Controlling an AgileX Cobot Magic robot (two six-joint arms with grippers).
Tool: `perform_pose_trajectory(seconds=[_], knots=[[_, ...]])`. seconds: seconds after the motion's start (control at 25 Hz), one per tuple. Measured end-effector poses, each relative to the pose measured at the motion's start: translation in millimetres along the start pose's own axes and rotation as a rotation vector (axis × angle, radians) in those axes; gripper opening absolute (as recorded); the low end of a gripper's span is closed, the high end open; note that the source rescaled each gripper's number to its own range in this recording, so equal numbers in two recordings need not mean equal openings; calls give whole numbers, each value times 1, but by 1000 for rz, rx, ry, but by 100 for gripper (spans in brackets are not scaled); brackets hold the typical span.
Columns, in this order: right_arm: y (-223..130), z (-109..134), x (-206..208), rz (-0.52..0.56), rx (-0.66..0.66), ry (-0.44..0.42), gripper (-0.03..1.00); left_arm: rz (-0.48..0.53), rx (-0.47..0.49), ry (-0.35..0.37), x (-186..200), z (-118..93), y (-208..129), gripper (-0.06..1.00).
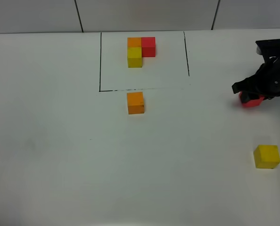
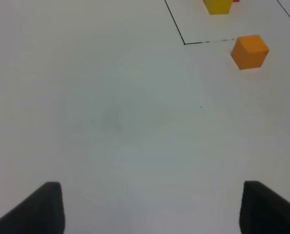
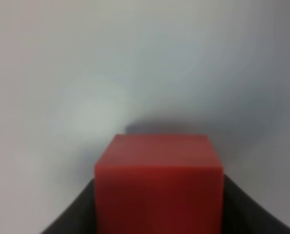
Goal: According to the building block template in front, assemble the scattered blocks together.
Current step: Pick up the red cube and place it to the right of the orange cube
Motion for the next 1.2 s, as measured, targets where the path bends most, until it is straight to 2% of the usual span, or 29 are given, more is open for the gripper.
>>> perform_pose_trajectory(seconds=[0.08,0.16,0.24,0.28,0.36,0.44,0.6,0.84,1.2], knots=[[6,16,4,18,196,-2,2,0,0,0,0,0,0,63],[8,41,7,56,522,5,2,0,0,0,0,0,0,63],[7,79,10,88,851,34,2,0,0,0,0,0,0,63],[9,98,12,86,975,49,2,0,0,0,0,0,0,63],[14,129,18,71,1132,68,2,0,0,0,0,0,0,63],[20,149,22,67,1242,74,2,0,0,0,0,0,0,63],[24,174,14,122,1360,116,2,0,0,0,0,0,0,63],[38,197,-12,159,1401,154,2,0,0,1,0,0,0,63],[46,207,-32,175,1413,172,2,0,0,1,0,0,0,63]])
Point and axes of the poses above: a point on each arm's last joint axis where the gripper is mounted, x pointing back along that axis away from the gripper, z along the wrist's bending axis when the last joint is at zero, y = z × x, the point moved 9 cm from there along -x, pointing out along that axis toward the gripper, and after that the axes turned 2 degrees about x, right-handed, at the moved point
